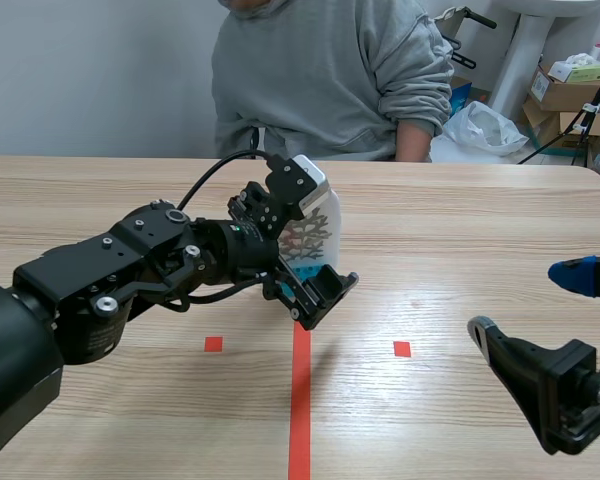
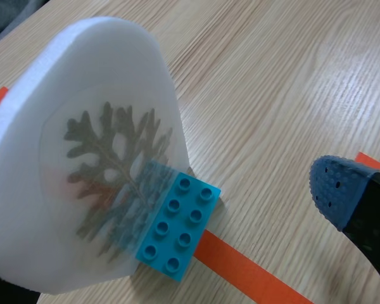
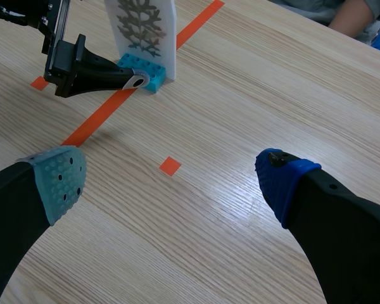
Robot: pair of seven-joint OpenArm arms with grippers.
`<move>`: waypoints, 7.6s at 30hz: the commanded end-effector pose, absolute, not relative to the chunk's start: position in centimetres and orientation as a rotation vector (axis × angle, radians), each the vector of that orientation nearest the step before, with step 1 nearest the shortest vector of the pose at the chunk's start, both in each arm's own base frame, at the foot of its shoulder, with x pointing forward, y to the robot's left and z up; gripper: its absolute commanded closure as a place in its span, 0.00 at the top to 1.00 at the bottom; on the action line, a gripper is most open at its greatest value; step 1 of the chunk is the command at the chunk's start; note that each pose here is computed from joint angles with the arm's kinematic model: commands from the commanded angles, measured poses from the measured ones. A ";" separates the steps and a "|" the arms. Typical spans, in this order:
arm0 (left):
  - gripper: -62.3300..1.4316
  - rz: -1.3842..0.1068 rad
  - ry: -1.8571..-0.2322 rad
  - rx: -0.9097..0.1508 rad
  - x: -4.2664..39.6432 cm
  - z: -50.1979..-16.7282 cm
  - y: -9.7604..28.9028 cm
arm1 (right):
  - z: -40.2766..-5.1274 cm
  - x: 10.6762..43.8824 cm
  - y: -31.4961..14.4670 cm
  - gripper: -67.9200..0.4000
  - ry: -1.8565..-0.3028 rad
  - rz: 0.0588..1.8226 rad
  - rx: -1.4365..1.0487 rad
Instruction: Do the leaf sorting experiment
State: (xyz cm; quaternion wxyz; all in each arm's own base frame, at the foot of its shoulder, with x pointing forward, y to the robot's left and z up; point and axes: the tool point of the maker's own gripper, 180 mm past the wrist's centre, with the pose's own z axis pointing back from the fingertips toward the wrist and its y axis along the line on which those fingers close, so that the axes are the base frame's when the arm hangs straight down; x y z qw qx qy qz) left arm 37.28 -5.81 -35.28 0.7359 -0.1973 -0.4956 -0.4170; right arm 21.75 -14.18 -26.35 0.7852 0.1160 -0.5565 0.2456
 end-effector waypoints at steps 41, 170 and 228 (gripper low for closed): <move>0.09 -0.818 -1.171 -0.524 35.2 -31.4 -3.6 | -25.5 22.1 -14.1 0.81 -1.234 0.532 0.251; 1.00 -0.560 -1.199 -0.485 19.2 -24.3 8.0 | -25.7 22.1 -14.2 0.81 -1.221 0.534 0.246; 1.00 -0.585 -1.152 -0.453 19.1 -25.2 8.2 | -25.7 22.1 -14.2 0.81 -1.221 0.534 0.246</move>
